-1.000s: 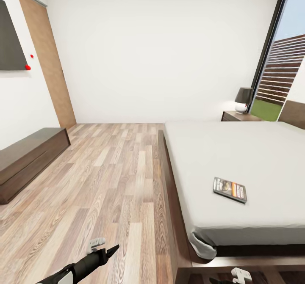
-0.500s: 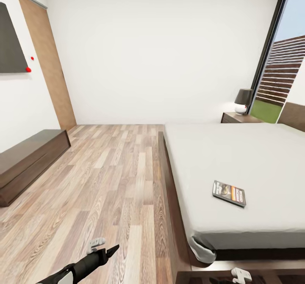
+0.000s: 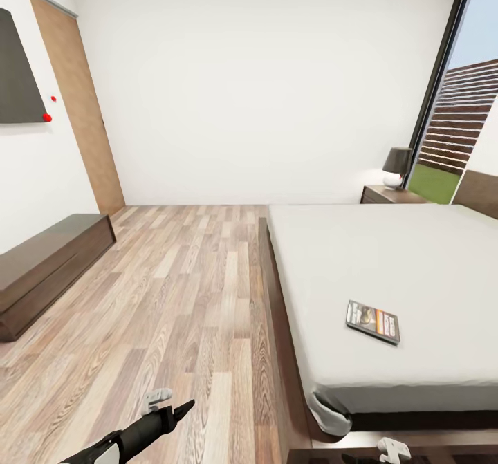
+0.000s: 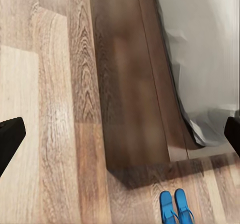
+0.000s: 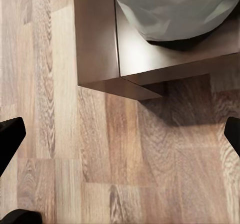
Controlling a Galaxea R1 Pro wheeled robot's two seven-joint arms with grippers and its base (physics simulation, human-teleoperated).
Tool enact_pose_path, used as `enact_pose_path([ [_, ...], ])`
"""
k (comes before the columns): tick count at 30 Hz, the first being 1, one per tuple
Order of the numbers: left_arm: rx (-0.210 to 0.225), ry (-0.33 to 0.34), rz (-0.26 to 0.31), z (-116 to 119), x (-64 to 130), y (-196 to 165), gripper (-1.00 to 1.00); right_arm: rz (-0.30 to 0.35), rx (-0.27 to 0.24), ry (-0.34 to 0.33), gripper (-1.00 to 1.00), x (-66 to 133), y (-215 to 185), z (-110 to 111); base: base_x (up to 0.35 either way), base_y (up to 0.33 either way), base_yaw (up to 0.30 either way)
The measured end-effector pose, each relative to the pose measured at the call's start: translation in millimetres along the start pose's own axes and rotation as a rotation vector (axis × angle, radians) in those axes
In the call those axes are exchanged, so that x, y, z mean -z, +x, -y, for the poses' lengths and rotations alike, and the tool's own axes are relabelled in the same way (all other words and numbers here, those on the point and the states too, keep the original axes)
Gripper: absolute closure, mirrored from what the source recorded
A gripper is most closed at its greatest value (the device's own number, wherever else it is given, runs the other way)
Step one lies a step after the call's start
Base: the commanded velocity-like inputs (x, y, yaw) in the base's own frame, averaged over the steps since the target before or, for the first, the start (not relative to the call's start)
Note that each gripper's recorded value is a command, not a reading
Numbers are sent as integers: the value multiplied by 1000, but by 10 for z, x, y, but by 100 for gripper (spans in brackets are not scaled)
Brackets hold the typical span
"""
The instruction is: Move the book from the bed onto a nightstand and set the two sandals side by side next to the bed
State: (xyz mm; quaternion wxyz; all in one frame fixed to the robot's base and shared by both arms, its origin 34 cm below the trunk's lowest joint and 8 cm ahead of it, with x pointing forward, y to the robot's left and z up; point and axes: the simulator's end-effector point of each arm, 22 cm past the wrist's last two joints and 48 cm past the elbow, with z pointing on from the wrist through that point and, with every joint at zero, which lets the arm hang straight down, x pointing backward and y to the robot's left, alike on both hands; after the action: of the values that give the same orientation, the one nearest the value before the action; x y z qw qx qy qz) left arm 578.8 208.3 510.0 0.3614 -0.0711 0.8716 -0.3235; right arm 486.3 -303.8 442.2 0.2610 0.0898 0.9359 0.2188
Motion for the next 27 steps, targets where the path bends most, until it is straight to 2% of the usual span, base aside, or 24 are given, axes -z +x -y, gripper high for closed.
enact_pose_path([
  [27, 1, 0, -1, 309, 232, -342, -100, -1, 0, 0, -100, 362, -279, -241, 0, 0, 0],
])
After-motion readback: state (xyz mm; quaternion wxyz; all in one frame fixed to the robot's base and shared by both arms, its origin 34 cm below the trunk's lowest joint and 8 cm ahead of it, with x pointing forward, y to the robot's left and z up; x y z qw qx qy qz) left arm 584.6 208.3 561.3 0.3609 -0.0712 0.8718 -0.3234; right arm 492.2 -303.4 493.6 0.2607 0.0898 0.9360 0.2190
